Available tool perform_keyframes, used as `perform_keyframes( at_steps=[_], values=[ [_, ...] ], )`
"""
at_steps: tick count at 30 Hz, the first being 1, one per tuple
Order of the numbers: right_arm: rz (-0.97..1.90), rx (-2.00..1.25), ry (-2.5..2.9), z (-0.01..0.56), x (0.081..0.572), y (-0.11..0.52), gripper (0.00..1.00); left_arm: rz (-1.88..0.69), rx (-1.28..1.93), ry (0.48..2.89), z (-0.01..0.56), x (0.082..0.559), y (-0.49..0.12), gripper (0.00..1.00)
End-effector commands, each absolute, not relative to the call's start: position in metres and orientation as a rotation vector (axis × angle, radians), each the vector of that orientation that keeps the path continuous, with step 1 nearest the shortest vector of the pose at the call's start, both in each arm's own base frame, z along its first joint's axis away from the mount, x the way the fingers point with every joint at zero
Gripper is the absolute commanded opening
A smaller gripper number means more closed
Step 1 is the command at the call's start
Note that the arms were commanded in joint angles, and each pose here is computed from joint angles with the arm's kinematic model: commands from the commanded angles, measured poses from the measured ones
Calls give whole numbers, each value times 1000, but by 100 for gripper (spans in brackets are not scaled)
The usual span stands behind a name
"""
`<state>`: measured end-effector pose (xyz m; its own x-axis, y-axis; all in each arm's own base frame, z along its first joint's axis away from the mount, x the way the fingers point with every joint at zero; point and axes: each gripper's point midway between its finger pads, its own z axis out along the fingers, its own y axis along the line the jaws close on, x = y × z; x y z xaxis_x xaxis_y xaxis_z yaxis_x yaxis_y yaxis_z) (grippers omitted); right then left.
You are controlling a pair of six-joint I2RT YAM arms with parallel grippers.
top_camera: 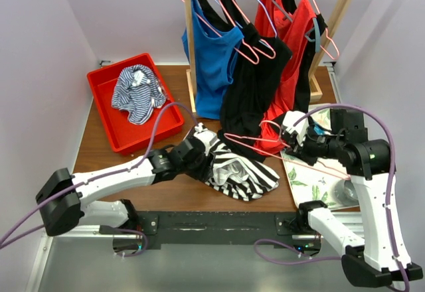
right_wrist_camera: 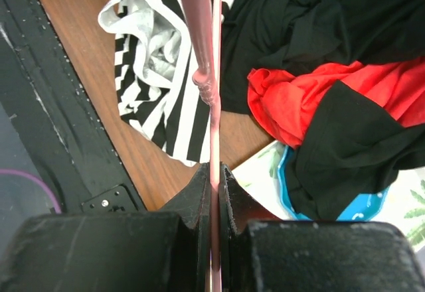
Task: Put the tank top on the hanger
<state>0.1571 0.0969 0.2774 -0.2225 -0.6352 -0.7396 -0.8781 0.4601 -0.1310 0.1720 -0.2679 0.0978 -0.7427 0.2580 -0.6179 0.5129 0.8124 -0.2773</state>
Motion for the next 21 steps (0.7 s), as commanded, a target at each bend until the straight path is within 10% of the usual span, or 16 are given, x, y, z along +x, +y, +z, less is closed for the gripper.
perform_keyframes(
  at_steps=[1, 13, 21],
  values=[
    [591, -1300, 2100, 254, 112, 98, 0, -504, 475, 2388, 116, 184, -280, 54],
    [675, -1325, 2132, 238, 109, 103, 0, -510, 484, 2387, 109, 187, -298, 55],
    [705, -1336, 2153, 230, 105, 105, 0, -392, 458, 2381, 96, 200, -283, 0]
  ],
)
